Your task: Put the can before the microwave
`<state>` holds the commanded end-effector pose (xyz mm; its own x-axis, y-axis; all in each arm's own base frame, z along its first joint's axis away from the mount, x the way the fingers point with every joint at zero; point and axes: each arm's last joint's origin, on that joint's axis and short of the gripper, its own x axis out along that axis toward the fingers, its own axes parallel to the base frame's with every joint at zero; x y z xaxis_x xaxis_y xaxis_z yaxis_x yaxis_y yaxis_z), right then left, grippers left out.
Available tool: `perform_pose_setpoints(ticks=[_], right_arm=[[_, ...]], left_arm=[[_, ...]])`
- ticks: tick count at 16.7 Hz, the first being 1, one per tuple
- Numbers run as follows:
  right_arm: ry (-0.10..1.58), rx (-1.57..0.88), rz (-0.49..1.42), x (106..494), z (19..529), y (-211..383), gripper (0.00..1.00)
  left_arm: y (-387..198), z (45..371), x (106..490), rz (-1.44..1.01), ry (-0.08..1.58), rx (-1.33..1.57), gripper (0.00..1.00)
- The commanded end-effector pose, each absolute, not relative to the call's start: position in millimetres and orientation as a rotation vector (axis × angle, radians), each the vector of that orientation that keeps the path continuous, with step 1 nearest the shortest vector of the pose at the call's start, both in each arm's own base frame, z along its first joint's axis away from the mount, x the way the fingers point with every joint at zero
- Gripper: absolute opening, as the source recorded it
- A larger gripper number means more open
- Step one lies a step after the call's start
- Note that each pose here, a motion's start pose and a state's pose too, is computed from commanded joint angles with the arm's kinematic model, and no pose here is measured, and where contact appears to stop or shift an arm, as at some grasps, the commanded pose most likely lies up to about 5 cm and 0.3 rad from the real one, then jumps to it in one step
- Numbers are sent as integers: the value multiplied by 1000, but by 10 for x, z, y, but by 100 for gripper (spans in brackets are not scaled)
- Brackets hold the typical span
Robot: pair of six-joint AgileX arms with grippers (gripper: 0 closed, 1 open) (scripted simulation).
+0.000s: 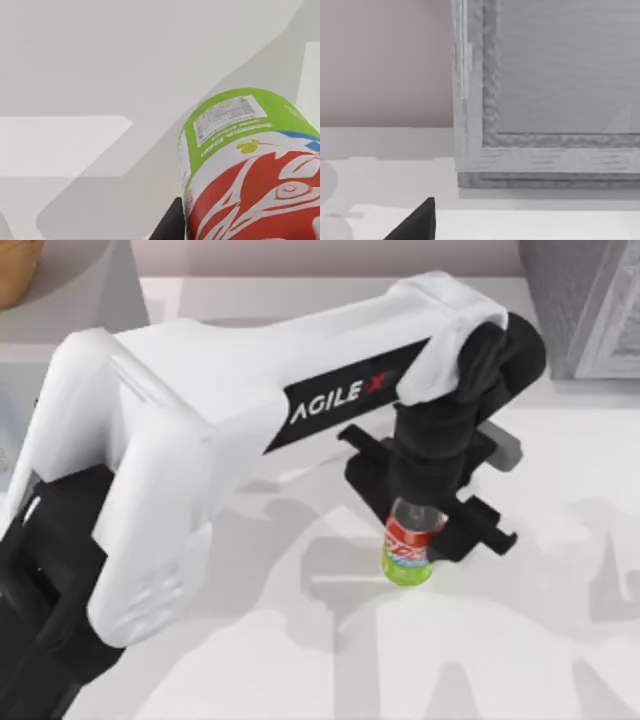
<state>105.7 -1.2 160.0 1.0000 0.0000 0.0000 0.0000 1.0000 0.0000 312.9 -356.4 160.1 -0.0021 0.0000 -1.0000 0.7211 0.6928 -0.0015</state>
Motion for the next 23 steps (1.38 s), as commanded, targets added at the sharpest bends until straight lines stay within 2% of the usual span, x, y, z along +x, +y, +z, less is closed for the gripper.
perform_pose_setpoints(ticks=[2,3,12,18,23], right_arm=[[0,0,0,1057,1600,-12,100],[0,0,0,1057,1600,-12,100],[0,0,0,1057,1600,-12,100],[0,0,0,1057,1600,-12,100],[0,0,0,1057,1600,-12,100]], left_arm=[[-3564,1601,3129,-630,1480,629,2],[-3564,1601,3129,-630,1480,629,0],[-3563,1605,3132,-631,1481,630,0],[-3562,1977,3135,-630,1481,629,0],[-3559,1987,3137,-630,1481,630,0]])
